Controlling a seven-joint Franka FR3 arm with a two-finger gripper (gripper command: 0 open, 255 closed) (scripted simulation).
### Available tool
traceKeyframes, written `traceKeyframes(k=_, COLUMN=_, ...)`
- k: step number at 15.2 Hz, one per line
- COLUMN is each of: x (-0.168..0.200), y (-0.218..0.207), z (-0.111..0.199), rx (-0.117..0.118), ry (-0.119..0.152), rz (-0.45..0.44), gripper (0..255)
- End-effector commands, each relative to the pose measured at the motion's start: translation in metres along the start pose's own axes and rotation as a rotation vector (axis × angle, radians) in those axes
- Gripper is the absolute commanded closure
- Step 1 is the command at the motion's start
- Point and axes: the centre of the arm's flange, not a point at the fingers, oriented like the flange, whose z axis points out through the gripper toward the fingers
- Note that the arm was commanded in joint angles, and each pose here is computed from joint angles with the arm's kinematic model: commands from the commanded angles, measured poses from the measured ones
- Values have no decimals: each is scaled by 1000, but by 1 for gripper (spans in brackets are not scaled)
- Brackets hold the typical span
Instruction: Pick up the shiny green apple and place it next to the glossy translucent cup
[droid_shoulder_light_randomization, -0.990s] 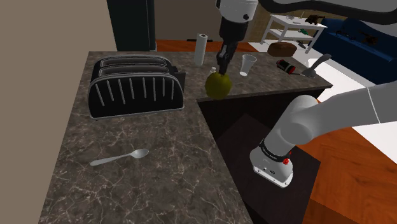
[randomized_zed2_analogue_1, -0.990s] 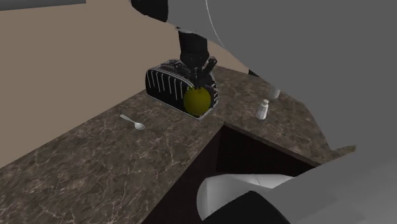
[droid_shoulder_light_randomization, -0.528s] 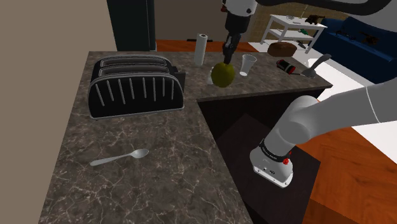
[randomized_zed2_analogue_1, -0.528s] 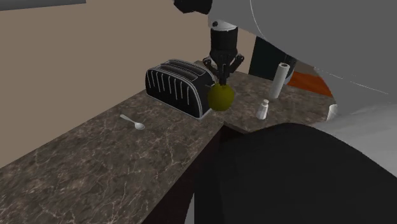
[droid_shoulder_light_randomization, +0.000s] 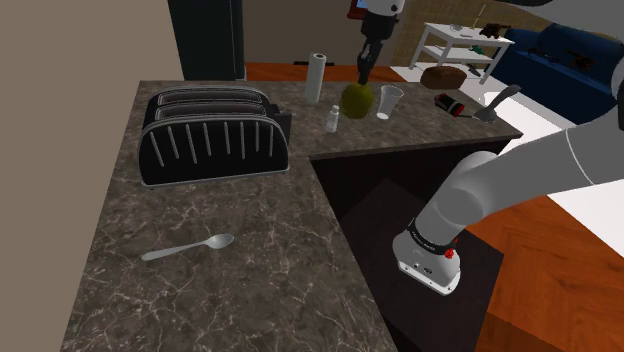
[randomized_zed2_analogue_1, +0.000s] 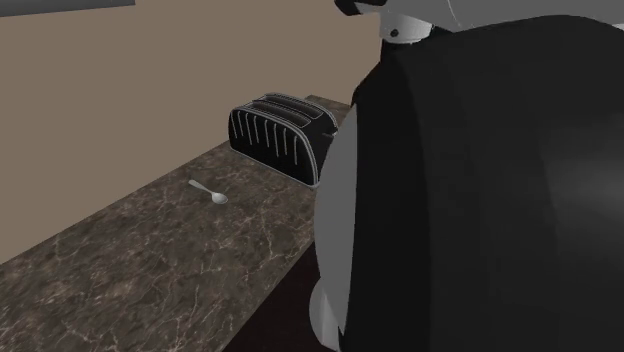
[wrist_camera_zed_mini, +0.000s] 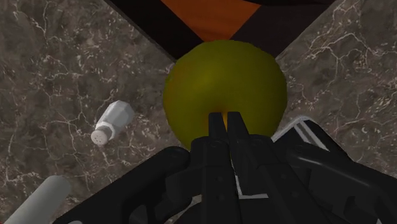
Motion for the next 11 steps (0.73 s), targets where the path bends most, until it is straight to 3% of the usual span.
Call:
traceKeyframes(k=1, x=3, y=28, z=1, rx=-1, ry=0, rz=-1, gripper=255)
traceKeyframes(k=11, x=26, y=157, z=10, rx=-1, ry=0, rz=-1, gripper=255)
